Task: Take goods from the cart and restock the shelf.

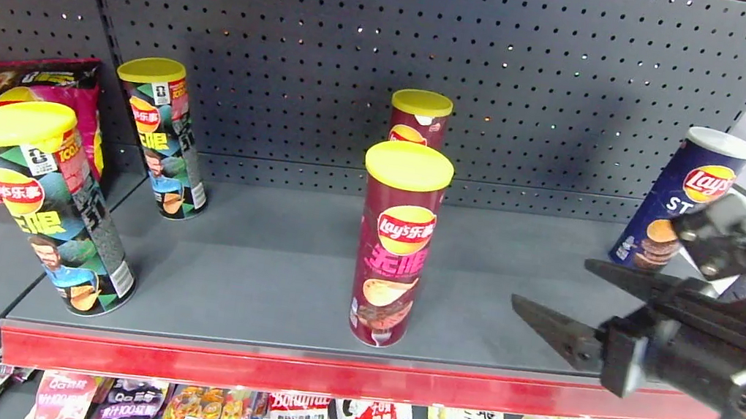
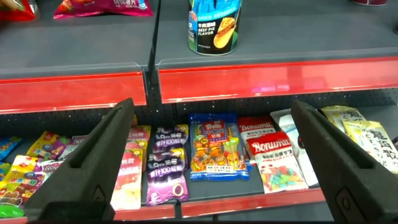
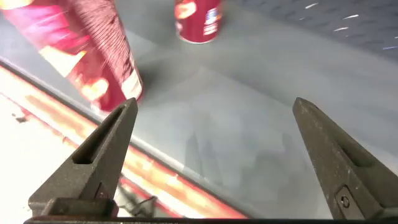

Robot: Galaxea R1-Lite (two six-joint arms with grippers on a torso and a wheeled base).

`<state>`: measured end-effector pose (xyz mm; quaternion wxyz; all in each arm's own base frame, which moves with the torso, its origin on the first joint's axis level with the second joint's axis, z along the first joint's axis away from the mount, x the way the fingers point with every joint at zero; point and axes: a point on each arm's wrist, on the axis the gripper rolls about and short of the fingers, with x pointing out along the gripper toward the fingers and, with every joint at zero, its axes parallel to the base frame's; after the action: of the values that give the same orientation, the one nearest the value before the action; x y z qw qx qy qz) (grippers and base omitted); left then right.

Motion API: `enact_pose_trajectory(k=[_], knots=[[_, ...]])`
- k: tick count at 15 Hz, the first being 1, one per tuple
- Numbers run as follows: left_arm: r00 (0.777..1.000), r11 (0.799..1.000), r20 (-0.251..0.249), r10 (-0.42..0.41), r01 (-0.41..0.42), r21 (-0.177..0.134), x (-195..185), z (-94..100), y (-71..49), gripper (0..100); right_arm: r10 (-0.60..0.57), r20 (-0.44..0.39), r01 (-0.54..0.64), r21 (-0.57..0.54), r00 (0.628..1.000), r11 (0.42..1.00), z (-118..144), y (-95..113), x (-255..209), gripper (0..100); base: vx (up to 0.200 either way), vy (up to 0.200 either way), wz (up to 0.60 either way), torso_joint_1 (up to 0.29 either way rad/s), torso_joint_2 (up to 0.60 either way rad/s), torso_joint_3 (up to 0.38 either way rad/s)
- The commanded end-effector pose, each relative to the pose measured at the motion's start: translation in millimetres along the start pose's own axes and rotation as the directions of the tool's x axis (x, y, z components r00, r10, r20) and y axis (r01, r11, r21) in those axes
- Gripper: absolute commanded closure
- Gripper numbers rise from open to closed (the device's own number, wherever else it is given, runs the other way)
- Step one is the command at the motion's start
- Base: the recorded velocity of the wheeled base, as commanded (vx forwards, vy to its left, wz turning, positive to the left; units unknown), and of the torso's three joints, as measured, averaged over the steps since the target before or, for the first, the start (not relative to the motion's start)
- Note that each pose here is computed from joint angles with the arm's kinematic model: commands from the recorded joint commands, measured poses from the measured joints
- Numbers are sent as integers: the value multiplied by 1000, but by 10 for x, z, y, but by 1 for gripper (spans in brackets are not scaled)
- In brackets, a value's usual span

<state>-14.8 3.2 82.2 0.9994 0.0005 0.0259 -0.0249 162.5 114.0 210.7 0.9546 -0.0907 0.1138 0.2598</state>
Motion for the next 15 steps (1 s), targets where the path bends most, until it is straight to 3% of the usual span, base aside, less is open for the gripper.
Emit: enact_pose_trajectory(k=[1, 3, 4, 5, 6, 8, 11, 12, 15], knots=[[1000, 1000, 0, -2, 2, -1, 1, 3, 0, 0, -91, 151, 99, -45, 984, 994, -179, -91, -783, 0, 0, 0, 0, 0, 0, 0], [1000, 1000, -3, -28, 28, -2, 1, 0, -6, 0, -286, 113, 289, -4, 951, 957, -400, -234, -1121, 0, 0, 0, 0, 0, 0, 0], [999, 999, -30, -42, 42, -6, 1, -30, -9, 0, -352, 88, 352, 12, 932, 936, -470, -268, -1242, 0, 0, 0, 0, 0, 0, 0], [997, 998, -62, -55, 56, 6, -6, -49, -12, 0, -443, 33, 442, 32, 896, 896, -609, -276, -1431, 0, 0, 0, 0, 0, 0, 0], [997, 998, -53, -63, 65, 24, -1, -51, -14, 0, -497, -14, 498, 45, 867, 866, -741, -234, -1598, 0, 0, 0, 0, 0, 0, 0], [996, 997, -53, -68, 69, 20, -1, -51, -15, 0, -522, -30, 523, 60, 852, 850, -1011, -96, -1856, 0, 0, 0, 0, 0, 0, 0], [996, 997, -51, -68, 69, 17, -2, -46, -15, 0, -491, 74, 486, 78, 868, 870, -1488, 68, -2018, 0, 0, 0, 0, 0, 0, 0], [996, 997, -51, -68, 69, 17, -2, -46, -15, 0, -516, 57, 510, 89, 855, 855, -1526, 62, -1992, 0, 0, 0, 0, 0, 0, 0], [996, 997, -51, -69, 70, 17, -2, -46, -15, 0, -691, -59, 693, 81, 721, 716, -1593, 19, -1945, 0, 0, 0, 0, 0, 0, 0]])
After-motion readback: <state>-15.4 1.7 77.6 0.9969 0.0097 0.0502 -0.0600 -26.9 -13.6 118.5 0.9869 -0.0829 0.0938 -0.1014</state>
